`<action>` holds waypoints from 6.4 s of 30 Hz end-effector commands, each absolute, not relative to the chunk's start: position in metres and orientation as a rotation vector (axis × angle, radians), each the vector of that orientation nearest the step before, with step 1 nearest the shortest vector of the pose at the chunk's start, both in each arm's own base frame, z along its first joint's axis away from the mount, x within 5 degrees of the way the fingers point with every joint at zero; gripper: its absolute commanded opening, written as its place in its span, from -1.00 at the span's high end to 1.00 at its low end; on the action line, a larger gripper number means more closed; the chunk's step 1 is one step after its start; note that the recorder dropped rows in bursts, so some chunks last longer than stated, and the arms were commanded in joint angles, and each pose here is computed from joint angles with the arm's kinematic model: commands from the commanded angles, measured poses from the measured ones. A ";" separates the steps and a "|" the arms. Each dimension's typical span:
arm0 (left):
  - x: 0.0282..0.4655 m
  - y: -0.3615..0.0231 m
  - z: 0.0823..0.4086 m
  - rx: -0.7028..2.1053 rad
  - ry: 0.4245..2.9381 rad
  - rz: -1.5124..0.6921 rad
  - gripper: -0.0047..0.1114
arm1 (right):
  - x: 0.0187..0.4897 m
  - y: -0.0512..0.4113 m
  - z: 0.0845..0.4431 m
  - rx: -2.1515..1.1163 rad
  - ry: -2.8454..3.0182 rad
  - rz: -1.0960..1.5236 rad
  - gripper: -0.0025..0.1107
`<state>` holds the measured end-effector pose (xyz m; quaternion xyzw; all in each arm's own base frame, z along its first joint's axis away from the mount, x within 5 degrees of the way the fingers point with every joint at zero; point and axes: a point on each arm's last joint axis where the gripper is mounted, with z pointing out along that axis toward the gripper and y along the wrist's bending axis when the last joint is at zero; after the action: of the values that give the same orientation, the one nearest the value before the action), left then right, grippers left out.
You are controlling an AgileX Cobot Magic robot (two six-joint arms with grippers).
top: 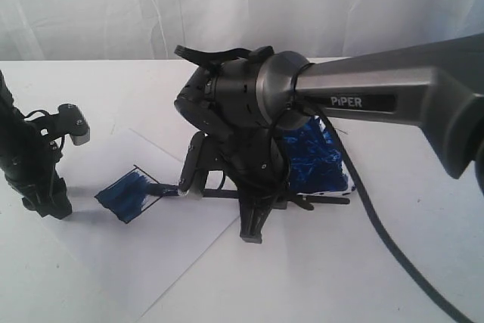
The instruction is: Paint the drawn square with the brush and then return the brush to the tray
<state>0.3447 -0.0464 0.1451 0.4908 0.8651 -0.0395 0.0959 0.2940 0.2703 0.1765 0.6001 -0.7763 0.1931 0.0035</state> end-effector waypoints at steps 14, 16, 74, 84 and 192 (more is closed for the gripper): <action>0.339 -0.046 0.130 1.468 2.626 -0.170 -0.18 | 0.283 0.281 0.180 1.946 -2.396 0.681 0.96; 0.339 -0.046 0.130 1.468 2.626 -0.170 -0.18 | 0.284 0.280 0.181 1.950 -2.392 0.694 0.96; 0.339 -0.046 0.130 1.445 2.638 -0.170 -0.18 | 0.272 0.279 0.190 2.029 -2.329 0.761 0.96; 0.339 -0.046 0.130 1.443 2.639 -0.170 -0.18 | 0.277 0.280 0.170 1.985 -2.302 0.830 0.96; 0.339 -0.046 0.130 1.444 2.640 -0.172 -0.18 | 0.267 0.296 0.177 2.104 -2.223 1.041 0.96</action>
<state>0.3448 -0.0467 0.1447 0.4826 0.8696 -0.0417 0.0957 0.2739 0.2922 0.1724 0.6382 -0.6979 0.3223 -0.0424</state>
